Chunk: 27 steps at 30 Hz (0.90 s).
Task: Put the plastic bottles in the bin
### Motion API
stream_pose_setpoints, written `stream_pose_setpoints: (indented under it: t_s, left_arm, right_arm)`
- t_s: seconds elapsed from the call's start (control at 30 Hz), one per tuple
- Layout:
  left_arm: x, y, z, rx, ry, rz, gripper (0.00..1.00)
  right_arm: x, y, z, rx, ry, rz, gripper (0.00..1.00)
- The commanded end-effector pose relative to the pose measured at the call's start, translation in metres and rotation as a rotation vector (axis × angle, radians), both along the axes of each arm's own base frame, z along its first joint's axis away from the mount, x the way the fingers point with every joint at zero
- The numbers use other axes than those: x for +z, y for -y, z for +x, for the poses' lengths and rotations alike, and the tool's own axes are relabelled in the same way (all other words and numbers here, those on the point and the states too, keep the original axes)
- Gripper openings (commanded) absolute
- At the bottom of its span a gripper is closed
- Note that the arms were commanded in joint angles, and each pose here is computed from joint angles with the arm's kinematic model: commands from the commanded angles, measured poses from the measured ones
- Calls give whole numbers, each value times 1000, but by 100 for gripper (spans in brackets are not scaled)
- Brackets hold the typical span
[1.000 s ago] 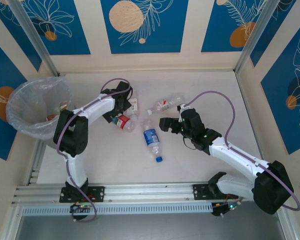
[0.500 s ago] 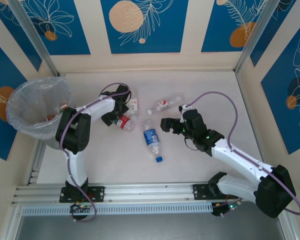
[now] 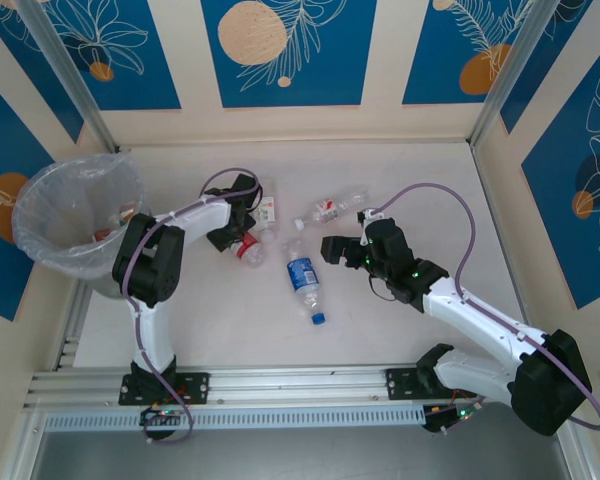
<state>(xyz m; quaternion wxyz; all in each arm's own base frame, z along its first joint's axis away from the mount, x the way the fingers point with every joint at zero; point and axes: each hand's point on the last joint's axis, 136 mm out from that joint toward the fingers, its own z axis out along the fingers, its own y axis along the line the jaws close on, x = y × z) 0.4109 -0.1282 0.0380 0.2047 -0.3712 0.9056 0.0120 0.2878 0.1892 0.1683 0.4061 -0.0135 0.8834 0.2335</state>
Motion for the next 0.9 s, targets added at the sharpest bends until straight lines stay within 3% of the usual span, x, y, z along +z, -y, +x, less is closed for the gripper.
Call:
stream_pose_setpoints:
  t_s: [0.0, 0.1, 0.27, 0.57, 0.87]
  left_arm:
    - [-4, -3, 5, -71, -3, 24, 73]
    - [-1, 5, 11, -177, 7, 23, 72]
    - [3, 2, 12, -252, 17, 67, 60]
    - [14, 1, 12, -348, 40, 103, 58]
    - [49, 5, 13, -448, 115, 114, 56]
  right_arm:
    - [1, 5, 2, -27, 8, -2, 100]
    - [0, 5, 2, -29, 6, -3, 100]
    - [-1, 5, 4, -31, 3, -5, 100]
    - [-2, -2, 7, -6, -8, -11, 100]
    - [-3, -12, 11, 33, -15, -10, 100]
